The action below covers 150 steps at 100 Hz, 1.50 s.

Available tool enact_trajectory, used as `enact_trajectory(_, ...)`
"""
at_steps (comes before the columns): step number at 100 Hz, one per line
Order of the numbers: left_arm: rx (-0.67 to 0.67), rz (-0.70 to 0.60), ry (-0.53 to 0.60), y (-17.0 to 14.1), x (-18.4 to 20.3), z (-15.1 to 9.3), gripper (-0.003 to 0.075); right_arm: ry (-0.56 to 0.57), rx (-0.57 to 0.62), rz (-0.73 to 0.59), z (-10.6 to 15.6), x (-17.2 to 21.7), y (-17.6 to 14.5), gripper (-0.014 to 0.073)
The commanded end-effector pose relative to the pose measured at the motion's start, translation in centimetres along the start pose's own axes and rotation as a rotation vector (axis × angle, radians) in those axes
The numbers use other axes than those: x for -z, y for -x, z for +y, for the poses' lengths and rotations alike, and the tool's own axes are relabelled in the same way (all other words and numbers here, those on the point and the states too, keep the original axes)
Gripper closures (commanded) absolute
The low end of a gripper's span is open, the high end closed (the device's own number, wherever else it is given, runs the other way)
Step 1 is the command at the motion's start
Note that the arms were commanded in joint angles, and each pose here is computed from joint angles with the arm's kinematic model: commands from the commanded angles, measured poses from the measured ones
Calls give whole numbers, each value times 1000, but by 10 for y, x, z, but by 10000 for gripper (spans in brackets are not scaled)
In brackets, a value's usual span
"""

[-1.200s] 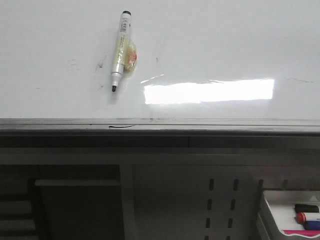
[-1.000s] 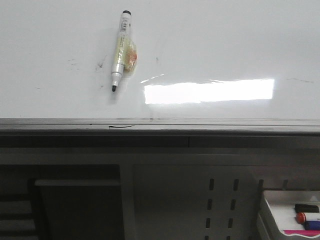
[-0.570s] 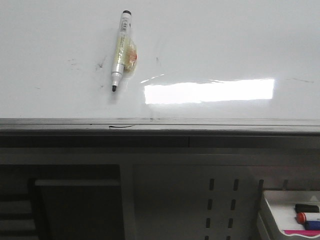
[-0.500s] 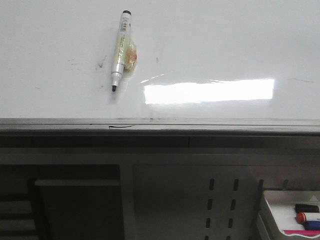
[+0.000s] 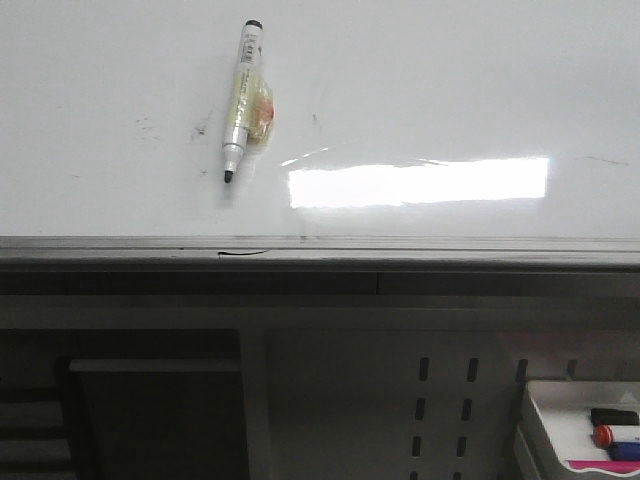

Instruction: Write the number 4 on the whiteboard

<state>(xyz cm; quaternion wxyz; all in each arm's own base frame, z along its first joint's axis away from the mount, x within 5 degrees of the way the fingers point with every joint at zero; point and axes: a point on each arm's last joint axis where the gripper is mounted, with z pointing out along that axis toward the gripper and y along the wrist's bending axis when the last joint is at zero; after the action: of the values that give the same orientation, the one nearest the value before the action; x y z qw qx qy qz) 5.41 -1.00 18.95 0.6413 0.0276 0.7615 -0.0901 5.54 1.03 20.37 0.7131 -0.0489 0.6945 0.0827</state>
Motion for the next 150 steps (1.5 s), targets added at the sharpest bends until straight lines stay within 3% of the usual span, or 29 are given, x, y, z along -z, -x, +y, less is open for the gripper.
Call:
enact_trajectory(1, 255, -168, -47, 6, 0, -1, 741, 9, -84, -149, 0, 2, 9, 659)
enact_trajectory(12, 466, -289, -60, 17, 3, 2, 741, 6, -153, -128, 0, 1, 7, 659)
enact_trajectory(21, 651, -315, -69, 19, 3, 4, 741, 5, -240, -152, -1, 2, 9, 659)
enact_trajectory(29, 716, -324, -75, 21, 4, 5, 741, 8, -300, -197, -2, 3, 19, 659)
enact_trajectory(36, 657, -306, -106, 30, 7, 0, 741, 17, -300, -217, -1, 5, 31, 659)
enact_trajectory(46, 470, -250, -135, 50, 13, -9, 741, 31, -286, -183, 2, 8, 52, 659)
enact_trajectory(55, 287, -179, -118, 77, 16, -14, 740, 28, -194, -101, 5, 8, 72, 659)
enact_trajectory(67, 194, -93, -93, 110, 9, -18, 703, 11, -124, -28, 5, 2, 94, 639)
enact_trajectory(74, 192, -37, -87, 126, -2, -20, 608, 8, -106, -20, 6, -5, 107, 558)
enact_trajectory(87, 224, 85, -85, 140, -29, -23, 393, 6, -99, 4, 6, -17, 121, 297)
enact_trajectory(98, 197, 177, -145, 148, -48, -33, 353, 2, -99, 60, 7, -27, 125, 155)
enact_trajectory(111, 75, 223, -314, 161, -69, -58, 353, 0, -99, 115, 7, -34, 128, 159)
enact_trajectory(126, 39, 275, -447, 169, -95, -93, 353, -2, -99, 124, 7, -39, 128, 159)
enact_trajectory(150, 9, 310, -517, 162, -141, -140, 353, -2, -99, 135, 7, -41, 127, 159)
